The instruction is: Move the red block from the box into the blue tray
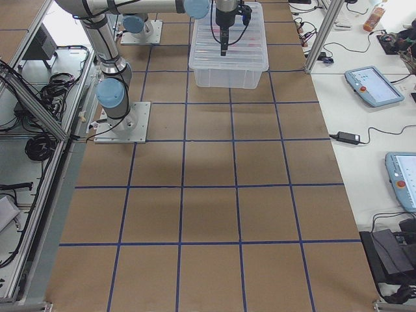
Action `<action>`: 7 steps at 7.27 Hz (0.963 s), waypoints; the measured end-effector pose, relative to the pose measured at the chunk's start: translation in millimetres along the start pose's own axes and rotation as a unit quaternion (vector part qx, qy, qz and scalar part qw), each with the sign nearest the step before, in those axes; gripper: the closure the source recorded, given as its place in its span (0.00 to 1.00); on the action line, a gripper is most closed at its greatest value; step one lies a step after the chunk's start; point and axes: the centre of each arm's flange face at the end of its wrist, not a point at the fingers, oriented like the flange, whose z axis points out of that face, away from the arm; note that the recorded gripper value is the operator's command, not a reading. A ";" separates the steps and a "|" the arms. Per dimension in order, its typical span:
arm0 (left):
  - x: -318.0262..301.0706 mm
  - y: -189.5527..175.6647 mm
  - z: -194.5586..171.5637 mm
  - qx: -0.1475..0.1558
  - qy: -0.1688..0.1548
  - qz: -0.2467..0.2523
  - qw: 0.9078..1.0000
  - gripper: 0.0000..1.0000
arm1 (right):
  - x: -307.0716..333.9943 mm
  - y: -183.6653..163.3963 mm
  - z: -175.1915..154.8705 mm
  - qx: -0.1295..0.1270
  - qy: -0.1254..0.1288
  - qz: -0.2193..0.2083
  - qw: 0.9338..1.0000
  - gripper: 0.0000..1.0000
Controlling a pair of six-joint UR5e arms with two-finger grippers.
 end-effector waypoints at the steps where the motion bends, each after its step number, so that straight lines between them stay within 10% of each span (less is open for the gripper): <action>1: 7.0 1.2 0.2 0.000 -0.001 0.005 1.000 0.00 | -1.7 -0.6 -5.5 0.003 0.000 -0.002 1.000 0.00; 7: 18.1 3.0 -1.1 0.002 -0.001 0.015 1.000 0.00 | -3.5 -4.1 -7.4 0.009 -0.002 -0.003 1.000 0.00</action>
